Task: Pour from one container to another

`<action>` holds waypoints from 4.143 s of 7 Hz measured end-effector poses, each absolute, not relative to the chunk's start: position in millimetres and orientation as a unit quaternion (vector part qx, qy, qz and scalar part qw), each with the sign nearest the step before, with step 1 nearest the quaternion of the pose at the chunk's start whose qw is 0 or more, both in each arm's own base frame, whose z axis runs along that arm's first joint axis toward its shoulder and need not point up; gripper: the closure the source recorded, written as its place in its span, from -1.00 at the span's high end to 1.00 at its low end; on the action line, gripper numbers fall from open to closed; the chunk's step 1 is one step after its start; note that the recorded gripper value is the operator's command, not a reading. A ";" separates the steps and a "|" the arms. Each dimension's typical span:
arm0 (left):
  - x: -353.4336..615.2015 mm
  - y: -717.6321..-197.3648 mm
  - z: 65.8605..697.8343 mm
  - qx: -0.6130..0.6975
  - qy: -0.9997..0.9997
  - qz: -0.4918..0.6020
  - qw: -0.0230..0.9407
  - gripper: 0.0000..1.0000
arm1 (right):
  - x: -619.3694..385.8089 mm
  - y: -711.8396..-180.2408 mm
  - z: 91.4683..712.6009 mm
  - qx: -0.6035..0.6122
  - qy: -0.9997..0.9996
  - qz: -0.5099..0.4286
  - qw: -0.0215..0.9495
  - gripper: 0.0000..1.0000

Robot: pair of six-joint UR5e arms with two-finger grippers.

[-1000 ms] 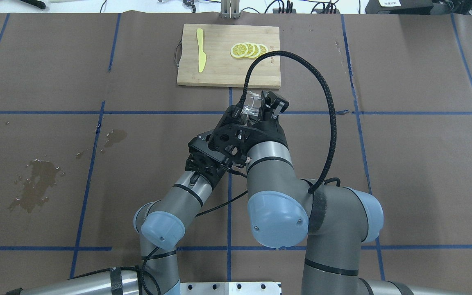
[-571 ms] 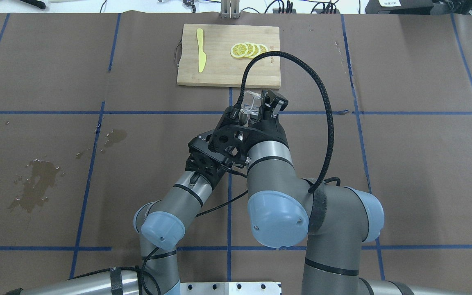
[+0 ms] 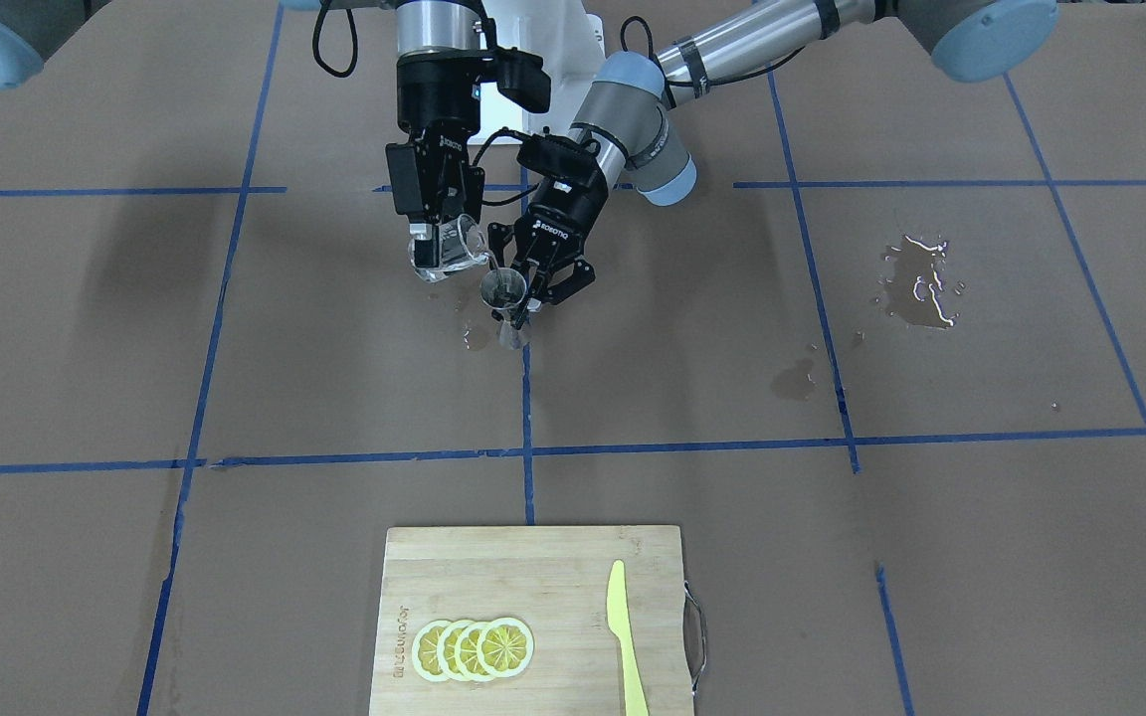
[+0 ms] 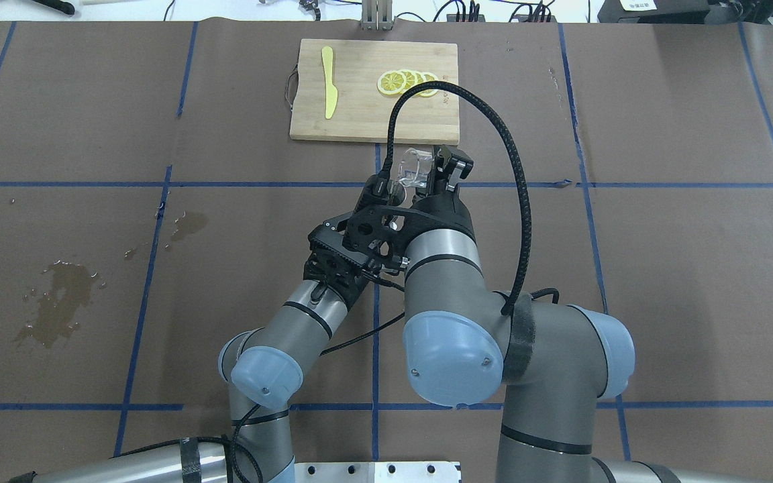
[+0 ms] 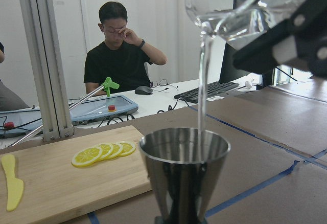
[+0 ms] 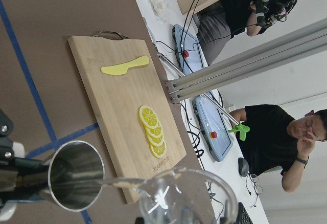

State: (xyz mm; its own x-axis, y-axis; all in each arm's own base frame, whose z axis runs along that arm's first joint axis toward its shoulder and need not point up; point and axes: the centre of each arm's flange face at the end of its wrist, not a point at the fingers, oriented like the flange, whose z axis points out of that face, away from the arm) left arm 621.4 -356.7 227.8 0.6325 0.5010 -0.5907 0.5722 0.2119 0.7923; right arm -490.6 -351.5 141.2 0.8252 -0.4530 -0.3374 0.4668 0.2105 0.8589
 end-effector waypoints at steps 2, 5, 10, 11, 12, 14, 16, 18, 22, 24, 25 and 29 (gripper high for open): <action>621.1 -356.6 227.7 0.627 0.428 -0.028 0.650 -1.00 | -490.1 -351.9 141.1 0.554 0.017 -0.307 0.774 -1.00; 620.6 -356.1 226.8 0.627 0.429 -0.028 0.650 -1.00 | -489.4 -352.4 139.1 0.554 0.030 -0.324 0.766 -1.00; 619.6 -355.8 225.2 0.627 0.430 -0.029 0.648 -1.00 | -489.3 -354.5 126.3 0.551 0.057 -0.350 0.755 -1.00; 619.6 -355.8 225.1 0.627 0.430 -0.029 0.648 -1.00 | -488.7 -355.2 126.3 0.551 0.062 -0.355 0.753 -1.00; 619.6 -355.8 225.1 0.627 0.430 -0.029 0.648 -1.00 | -488.0 -356.2 126.3 0.550 0.068 -0.361 0.750 -1.00; 619.4 -355.8 224.8 0.627 0.430 -0.029 0.648 -1.00 | -487.4 -357.0 125.9 0.549 0.076 -0.369 0.746 -1.00; 619.2 -355.7 224.4 0.628 0.431 -0.029 0.648 -1.00 | -486.4 -357.7 125.5 0.552 0.070 -0.359 0.749 -1.00; 618.9 -355.7 224.0 0.628 0.431 -0.030 0.648 -1.00 | -485.9 -357.8 128.7 0.556 0.033 -0.308 0.772 -1.00; 594.5 -354.2 233.3 0.633 0.428 -0.031 0.644 -1.00 | -471.7 -361.9 154.5 0.572 -0.080 -0.169 0.799 -1.00; 552.1 -362.8 260.3 0.648 0.408 -0.033 0.643 -1.00 | -456.6 -363.3 184.5 0.554 -0.148 -0.089 0.814 -1.00; 525.5 -366.8 288.2 0.654 0.407 -0.043 0.636 -1.00 | -446.6 -362.9 197.7 0.543 -0.170 -0.061 0.820 -1.00; 430.3 -365.6 414.5 0.665 0.393 -0.069 0.631 -1.00 | -420.4 -373.1 225.6 0.518 -0.183 -0.046 0.834 -1.00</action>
State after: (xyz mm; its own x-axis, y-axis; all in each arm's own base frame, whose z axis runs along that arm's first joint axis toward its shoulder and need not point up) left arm 430.3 -365.6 414.5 0.6810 0.4357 -0.5885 0.6105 0.1059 0.7849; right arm -420.4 -373.1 225.6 0.9288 -0.2659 0.2581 -0.1134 0.4592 0.8811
